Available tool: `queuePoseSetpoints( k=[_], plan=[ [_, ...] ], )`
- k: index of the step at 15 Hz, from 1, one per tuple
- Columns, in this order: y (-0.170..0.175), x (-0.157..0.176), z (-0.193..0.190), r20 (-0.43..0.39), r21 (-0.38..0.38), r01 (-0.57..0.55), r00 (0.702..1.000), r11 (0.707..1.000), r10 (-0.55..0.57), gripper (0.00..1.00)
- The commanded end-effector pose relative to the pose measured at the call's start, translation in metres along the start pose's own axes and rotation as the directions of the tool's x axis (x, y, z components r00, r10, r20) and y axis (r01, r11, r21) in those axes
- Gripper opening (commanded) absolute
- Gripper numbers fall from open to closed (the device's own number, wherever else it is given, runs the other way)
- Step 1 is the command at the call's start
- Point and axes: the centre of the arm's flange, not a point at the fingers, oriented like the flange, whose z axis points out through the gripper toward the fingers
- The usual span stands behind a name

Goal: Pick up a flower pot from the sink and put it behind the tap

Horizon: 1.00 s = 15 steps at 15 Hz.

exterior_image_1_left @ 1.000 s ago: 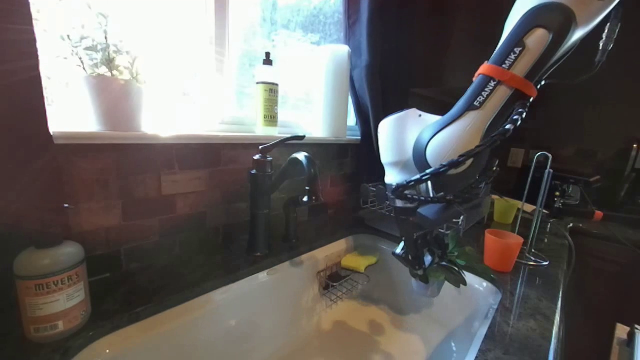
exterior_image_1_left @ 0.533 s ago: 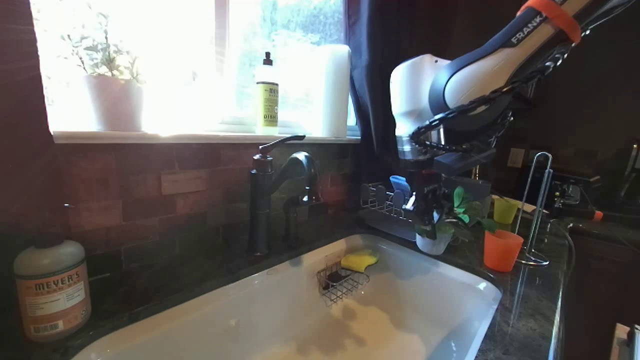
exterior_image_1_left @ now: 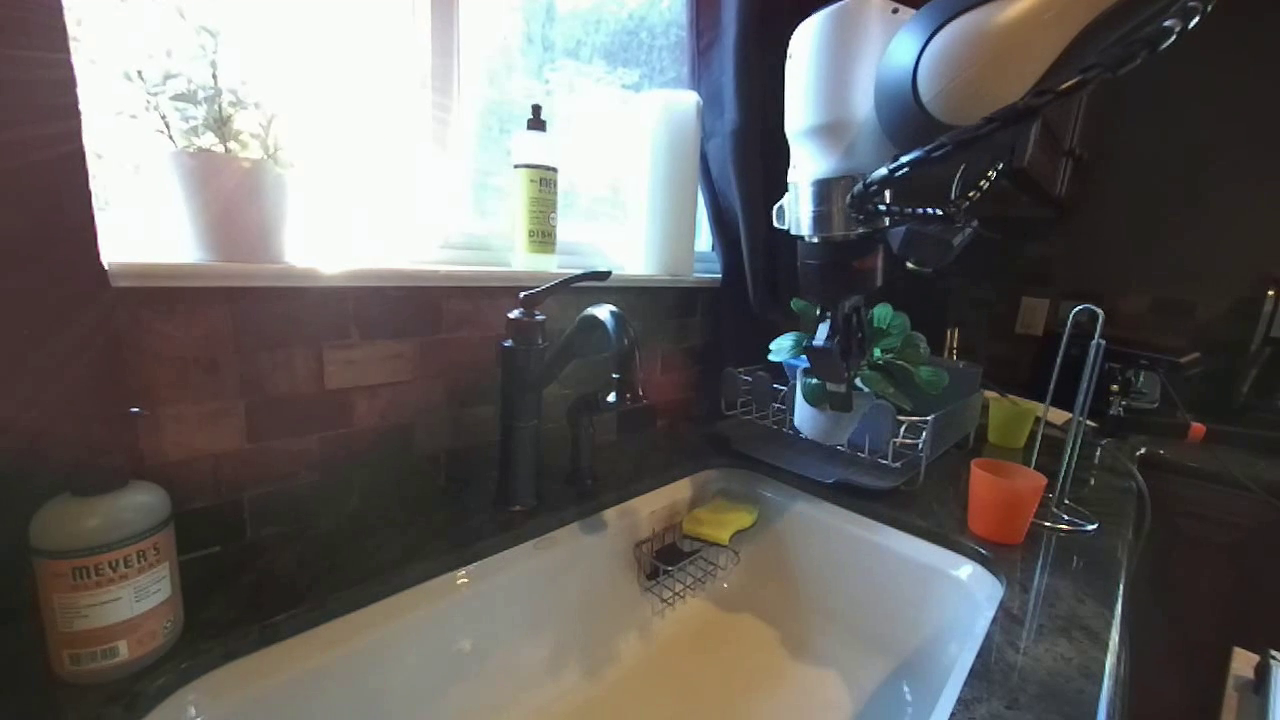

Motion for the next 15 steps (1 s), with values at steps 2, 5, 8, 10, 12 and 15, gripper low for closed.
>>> queuePoseSetpoints(
  k=[2, 5, 8, 10, 12, 15],
  plan=[
    [0.001, 0.000, 0.002, 0.006, -0.001, -0.002, 1.000, 1.000, 0.002, 0.00],
    [0.001, 0.002, 0.008, 0.009, -0.013, -0.002, 1.000, 1.000, 0.002, 0.00],
    [0.024, 0.019, -0.010, -0.029, -0.011, 0.128, 0.991, 0.992, -0.128, 0.00],
    [0.049, 0.031, -0.023, -0.046, 0.025, 0.166, 0.985, 0.986, -0.165, 0.00],
    [0.078, 0.051, -0.033, -0.071, 0.074, 0.195, 0.979, 0.978, -0.190, 0.00],
    [0.112, 0.084, -0.043, -0.039, 0.103, 0.202, 0.979, 0.974, -0.199, 0.00]
  ],
)
